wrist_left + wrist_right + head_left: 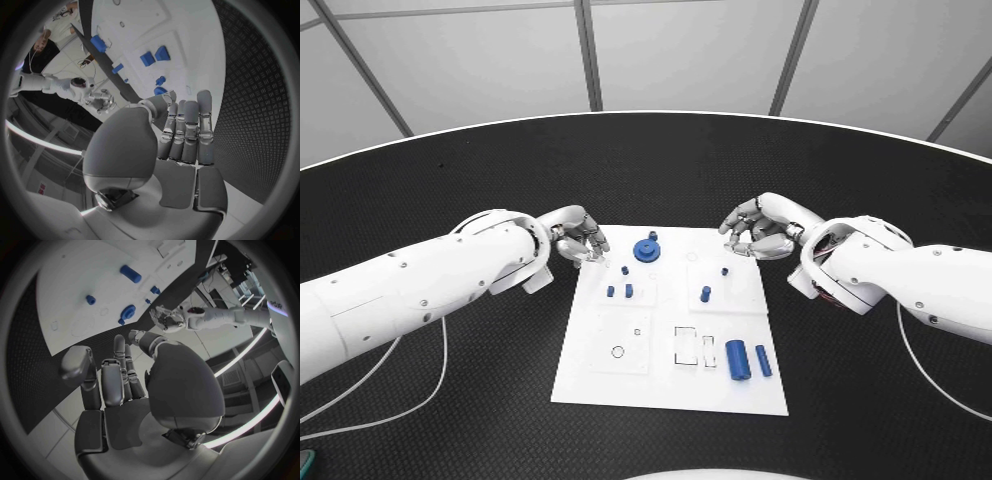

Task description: Assemble the parts on the task board

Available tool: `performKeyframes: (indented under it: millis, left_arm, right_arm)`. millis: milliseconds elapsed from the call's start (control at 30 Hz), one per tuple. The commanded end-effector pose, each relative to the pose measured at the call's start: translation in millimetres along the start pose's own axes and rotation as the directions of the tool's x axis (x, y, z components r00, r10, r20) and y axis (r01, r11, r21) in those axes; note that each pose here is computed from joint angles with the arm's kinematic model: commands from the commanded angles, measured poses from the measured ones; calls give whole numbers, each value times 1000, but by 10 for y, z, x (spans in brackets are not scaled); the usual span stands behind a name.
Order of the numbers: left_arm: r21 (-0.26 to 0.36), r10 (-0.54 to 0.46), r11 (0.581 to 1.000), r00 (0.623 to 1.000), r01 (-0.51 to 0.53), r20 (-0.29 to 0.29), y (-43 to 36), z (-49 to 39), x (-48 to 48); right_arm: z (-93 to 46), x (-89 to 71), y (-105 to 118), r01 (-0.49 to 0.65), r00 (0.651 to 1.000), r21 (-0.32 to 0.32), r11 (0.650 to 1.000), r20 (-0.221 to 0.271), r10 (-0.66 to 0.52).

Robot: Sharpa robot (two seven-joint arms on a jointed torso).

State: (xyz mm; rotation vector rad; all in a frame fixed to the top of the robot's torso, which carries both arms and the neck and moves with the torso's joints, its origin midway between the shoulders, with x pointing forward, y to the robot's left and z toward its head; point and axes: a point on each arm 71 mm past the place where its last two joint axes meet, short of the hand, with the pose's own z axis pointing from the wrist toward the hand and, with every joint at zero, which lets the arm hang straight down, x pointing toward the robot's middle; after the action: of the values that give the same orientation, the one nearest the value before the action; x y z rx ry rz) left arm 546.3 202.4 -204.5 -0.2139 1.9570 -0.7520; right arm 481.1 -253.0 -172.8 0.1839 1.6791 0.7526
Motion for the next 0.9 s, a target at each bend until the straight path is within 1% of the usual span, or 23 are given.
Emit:
performKeyframes:
  millis: [33, 100, 133, 200, 267, 300, 367, 400, 467, 533, 700, 900]
  left_arm:
    - [-16, -296, 955, 954, 297, 34, 184, -149, -106]
    - [-2, -451, 892, 891, 452, 42, 248, -219, -145]
    - [7, -498, 867, 866, 498, 44, 267, -246, -159]
    - [32, -595, 804, 802, 594, 45, 304, -313, -188]
    - [57, -677, 736, 735, 675, 42, 326, -372, -209]
    - [64, -699, 715, 714, 696, 39, 330, -387, -214]
    - [85, -755, 654, 655, 751, 29, 336, -433, -224]
    - [93, -775, 631, 632, 770, 24, 336, -453, -228]
    - [106, -799, 600, 602, 793, 16, 336, -483, -232]
    - [115, -814, 577, 580, 808, 9, 332, -508, -233]
    - [124, -830, 554, 558, 824, -5, 317, -538, -226]
    - [125, -835, 544, 550, 830, -14, 306, -556, -218]
  right_arm:
    - [-27, 19, 1, 236, 970, -41, 971, -42, -238]
    - [-40, 28, 1, 332, 941, -52, 942, -53, -335]
    - [-43, 31, 2, 364, 929, -55, 930, -55, -367]
    - [-44, 34, 4, 431, 899, -60, 900, -53, -435]
    - [-34, 39, 11, 479, 875, -63, 876, -47, -482]
    - [-30, 42, 15, 489, 870, -63, 870, -45, -492]
    - [-13, 56, 32, 512, 856, -67, 857, -40, -515]
    - [-2, 66, 43, 519, 852, -70, 852, -38, -522]
    - [21, 88, 63, 529, 846, -74, 846, -37, -532]
    - [48, 118, 74, 535, 841, -78, 841, -41, -539]
    - [89, 194, 80, 541, 836, -86, 837, -59, -546]
    - [118, 288, 63, 542, 831, -94, 835, -90, -549]
